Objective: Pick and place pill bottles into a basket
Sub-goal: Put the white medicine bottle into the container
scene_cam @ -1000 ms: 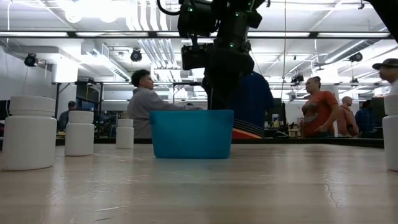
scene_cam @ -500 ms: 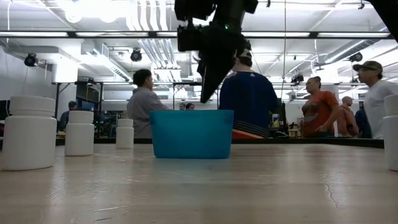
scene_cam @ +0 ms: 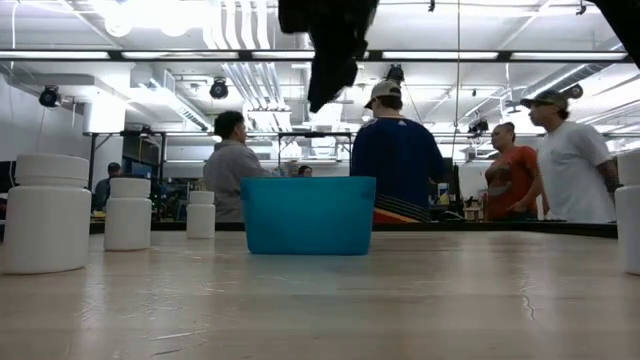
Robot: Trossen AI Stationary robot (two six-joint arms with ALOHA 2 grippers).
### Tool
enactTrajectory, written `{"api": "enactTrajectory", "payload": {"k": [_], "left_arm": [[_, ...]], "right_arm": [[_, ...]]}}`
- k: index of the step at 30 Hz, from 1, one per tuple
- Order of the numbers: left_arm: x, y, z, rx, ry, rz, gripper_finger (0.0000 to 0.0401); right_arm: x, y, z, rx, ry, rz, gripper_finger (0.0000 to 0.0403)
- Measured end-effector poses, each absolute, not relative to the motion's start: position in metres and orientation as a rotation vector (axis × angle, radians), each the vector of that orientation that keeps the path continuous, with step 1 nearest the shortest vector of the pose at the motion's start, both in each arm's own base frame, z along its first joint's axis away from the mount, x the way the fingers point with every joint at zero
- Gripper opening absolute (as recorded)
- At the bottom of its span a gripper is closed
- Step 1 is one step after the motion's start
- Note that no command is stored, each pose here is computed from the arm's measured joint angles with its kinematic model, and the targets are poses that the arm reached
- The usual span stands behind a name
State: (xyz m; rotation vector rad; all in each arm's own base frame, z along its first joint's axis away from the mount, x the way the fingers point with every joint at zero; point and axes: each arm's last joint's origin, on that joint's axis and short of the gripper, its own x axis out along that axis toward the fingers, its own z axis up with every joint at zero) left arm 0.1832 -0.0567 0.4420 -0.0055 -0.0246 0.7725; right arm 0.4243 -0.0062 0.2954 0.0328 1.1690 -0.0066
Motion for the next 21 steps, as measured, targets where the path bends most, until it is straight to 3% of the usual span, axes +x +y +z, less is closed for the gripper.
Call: {"api": "enactTrajectory", "payload": {"k": [21], "left_arm": [[0.157, -0.044, 0.455, 0.021, -0.048, 0.778, 0.0256]], "right_arm": [[0.402, 0.036, 0.357, 0.108, 1.172, -0.032, 0.0206]]}}
